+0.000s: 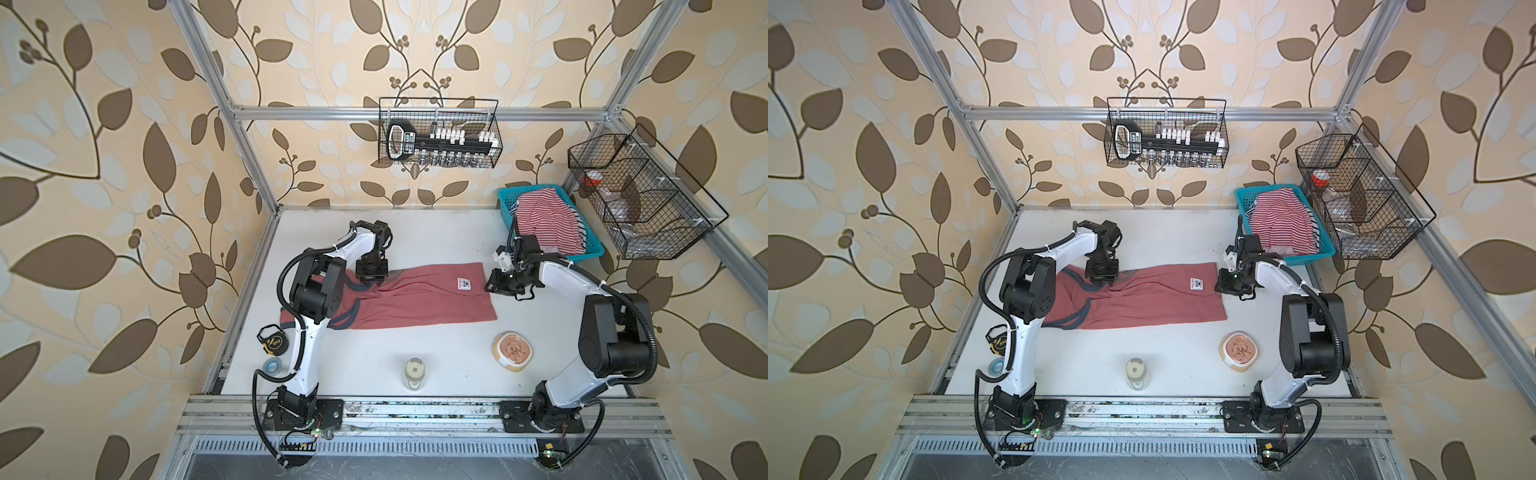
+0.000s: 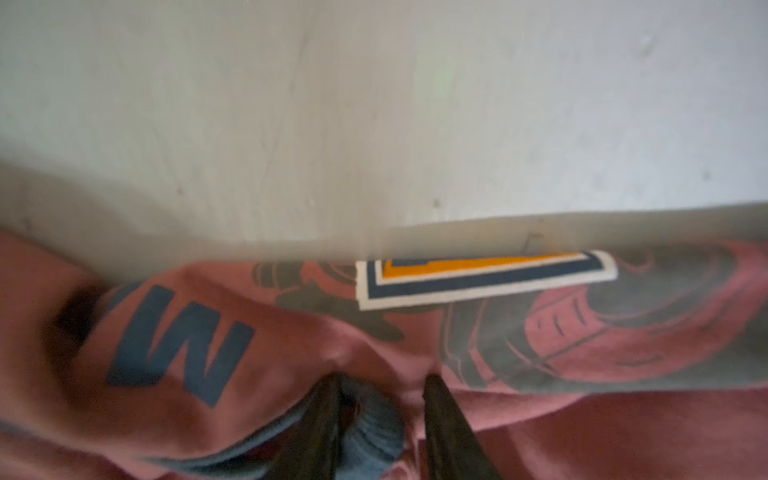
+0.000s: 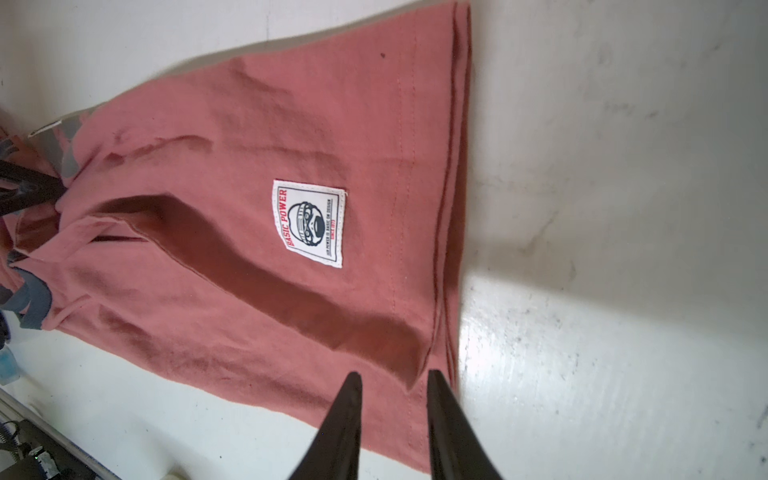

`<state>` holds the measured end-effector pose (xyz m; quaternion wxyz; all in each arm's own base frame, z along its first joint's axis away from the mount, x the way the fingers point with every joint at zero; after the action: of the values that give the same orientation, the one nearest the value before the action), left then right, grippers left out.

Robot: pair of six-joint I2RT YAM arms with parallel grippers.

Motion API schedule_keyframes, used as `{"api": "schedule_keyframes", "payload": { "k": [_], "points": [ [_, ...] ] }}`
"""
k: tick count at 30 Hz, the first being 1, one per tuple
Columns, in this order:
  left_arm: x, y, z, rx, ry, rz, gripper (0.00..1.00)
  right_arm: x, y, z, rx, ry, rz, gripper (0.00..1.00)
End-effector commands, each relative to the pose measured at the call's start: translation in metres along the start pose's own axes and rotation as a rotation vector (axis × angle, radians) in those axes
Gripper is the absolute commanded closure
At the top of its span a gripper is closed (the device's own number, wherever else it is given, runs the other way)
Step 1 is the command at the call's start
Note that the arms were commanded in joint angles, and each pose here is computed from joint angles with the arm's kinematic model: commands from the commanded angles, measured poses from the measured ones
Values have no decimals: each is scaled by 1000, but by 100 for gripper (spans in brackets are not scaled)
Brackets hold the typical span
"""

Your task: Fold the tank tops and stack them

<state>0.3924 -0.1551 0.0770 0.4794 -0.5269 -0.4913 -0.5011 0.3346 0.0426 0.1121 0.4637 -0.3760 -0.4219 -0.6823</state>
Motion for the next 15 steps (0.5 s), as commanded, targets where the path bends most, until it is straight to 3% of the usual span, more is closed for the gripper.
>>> {"api": "schedule_keyframes", "payload": {
  "k": [1,6,15],
  "points": [
    [29,-10,8,7,16,-41,71,-1,-1,0,8,-2,3,73],
    [37,-15,11,27,20,-63,80,-3,-1,1,8,3,5,75],
    [47,-30,13,39,9,-68,79,-5,-4,0,7,0,12,76]
  ]
}}
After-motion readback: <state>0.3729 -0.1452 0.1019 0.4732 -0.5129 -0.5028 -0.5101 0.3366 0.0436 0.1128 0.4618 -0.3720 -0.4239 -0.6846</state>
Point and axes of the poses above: each gripper's point midway between its finger pads, its own x axis back along the fingers, its own z axis along the line the jaws close on, y = z × x, the point moved 5 cm from there along x, back along the fingers, and after that the axes turned 8 degrees about -x, right-handed, at the moved point
